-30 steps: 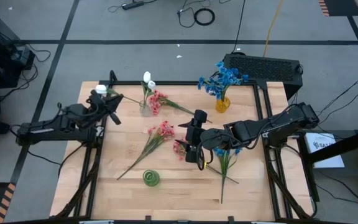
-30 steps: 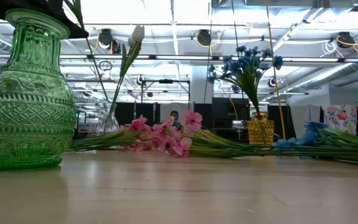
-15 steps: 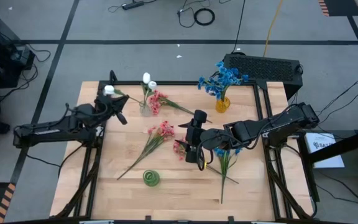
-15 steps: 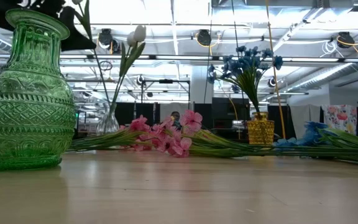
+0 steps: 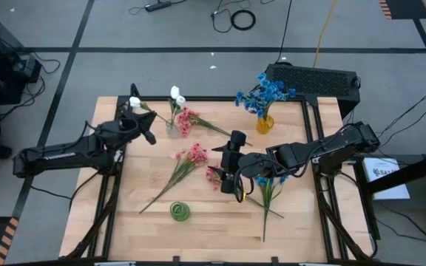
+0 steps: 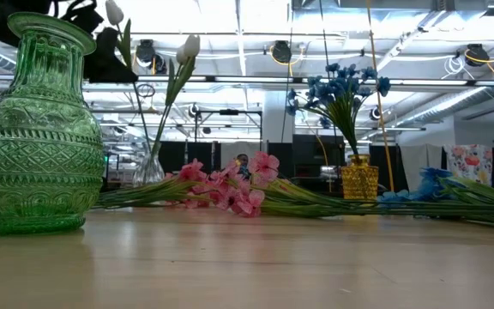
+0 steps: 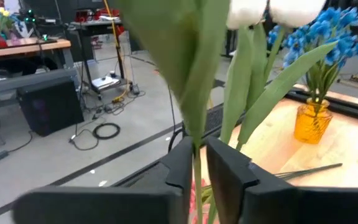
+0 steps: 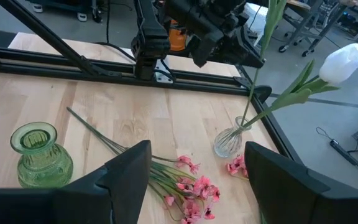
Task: Sort flowers into vase by color
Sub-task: Put the white flower into the transparent vase, then put the bottom left pink flowers into the green vase
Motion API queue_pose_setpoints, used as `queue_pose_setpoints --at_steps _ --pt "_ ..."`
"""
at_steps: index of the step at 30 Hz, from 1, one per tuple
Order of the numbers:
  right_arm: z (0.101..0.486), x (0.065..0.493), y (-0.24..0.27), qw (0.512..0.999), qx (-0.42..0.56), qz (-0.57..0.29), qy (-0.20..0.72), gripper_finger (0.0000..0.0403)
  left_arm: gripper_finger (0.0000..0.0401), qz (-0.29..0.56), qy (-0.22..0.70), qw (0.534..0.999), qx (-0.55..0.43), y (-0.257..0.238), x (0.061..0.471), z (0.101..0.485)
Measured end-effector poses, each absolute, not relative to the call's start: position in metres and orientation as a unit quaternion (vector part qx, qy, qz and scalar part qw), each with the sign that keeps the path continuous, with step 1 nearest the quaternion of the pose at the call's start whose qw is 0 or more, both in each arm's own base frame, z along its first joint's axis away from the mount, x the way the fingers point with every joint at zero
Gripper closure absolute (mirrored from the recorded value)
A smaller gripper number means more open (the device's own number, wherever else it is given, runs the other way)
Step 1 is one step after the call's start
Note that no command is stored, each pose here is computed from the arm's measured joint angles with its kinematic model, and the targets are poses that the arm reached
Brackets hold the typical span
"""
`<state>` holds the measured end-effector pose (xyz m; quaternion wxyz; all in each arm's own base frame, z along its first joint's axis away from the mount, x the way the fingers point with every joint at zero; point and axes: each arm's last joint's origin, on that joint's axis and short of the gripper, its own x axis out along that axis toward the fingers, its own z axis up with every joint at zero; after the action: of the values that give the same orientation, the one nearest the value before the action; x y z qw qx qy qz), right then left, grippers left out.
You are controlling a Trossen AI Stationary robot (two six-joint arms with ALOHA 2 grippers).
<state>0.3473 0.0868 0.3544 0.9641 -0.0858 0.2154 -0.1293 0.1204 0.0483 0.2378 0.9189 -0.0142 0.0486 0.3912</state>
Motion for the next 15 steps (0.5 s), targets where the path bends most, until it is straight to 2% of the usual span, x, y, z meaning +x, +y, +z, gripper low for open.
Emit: queue_pose_setpoints --at_steps 15 --pt "0.3543 0.3473 0.0868 0.964 -0.086 -0.129 0.216 0.0151 0.0177 0.373 0.057 0.926 -0.024 0.0496 0.125 0.2352"
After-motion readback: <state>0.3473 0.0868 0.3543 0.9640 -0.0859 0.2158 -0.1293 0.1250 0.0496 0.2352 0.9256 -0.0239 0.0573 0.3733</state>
